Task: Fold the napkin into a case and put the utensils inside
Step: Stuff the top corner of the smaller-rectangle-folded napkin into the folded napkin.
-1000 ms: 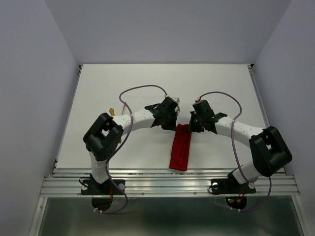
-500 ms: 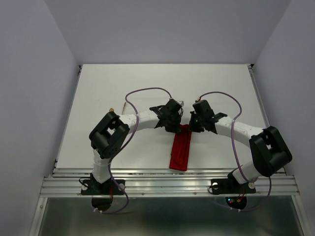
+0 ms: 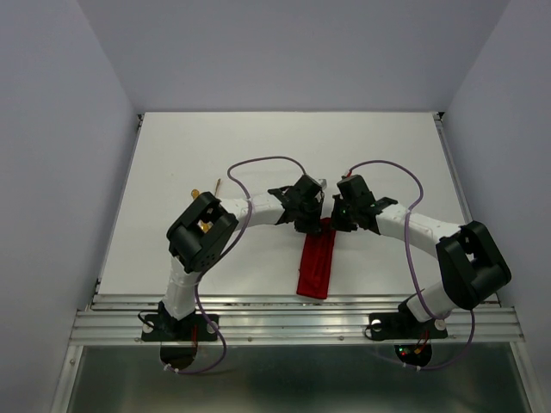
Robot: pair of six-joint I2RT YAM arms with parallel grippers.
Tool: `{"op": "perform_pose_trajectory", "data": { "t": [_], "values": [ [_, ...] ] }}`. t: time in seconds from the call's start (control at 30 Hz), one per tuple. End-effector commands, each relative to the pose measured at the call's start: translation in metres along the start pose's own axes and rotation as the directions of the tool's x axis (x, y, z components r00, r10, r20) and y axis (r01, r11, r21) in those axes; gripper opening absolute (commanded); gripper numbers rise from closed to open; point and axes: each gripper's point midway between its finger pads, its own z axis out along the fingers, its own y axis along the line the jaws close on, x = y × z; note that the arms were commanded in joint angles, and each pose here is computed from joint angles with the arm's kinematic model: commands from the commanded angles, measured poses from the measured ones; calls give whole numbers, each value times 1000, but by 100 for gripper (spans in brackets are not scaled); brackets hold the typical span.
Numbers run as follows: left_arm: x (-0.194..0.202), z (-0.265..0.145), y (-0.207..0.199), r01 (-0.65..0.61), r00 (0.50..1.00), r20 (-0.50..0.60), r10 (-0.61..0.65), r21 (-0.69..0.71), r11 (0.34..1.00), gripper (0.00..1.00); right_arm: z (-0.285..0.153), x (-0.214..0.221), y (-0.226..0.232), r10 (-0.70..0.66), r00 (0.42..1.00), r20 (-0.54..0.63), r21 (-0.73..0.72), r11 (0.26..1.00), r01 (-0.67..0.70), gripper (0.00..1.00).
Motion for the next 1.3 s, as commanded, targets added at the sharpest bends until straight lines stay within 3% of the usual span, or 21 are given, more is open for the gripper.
{"op": "perform_pose_trajectory", "data": {
  "t": [0.0, 0.5, 0.9, 1.27],
  "values": [
    [-2, 8, -14, -13, 1000, 0, 13, 44, 999, 0, -10, -15, 17, -1, 999, 39, -65, 998, 4, 1],
    [0, 30, -24, -14, 999, -27, 17, 107, 994, 0, -5, -9, 18, -1, 1000, 13, -75, 997, 2, 1],
    [-12, 25, -33, -25, 1000, 8, 24, 128, 991, 0, 14, 8, 10, 43, 998, -42, -50, 998, -45, 1],
    [-24, 4, -45, -33, 999, 46, 26, 163, 986, 0, 34, 21, -20, 143, 988, -65, 131, 982, -133, 1]
  ]
}}
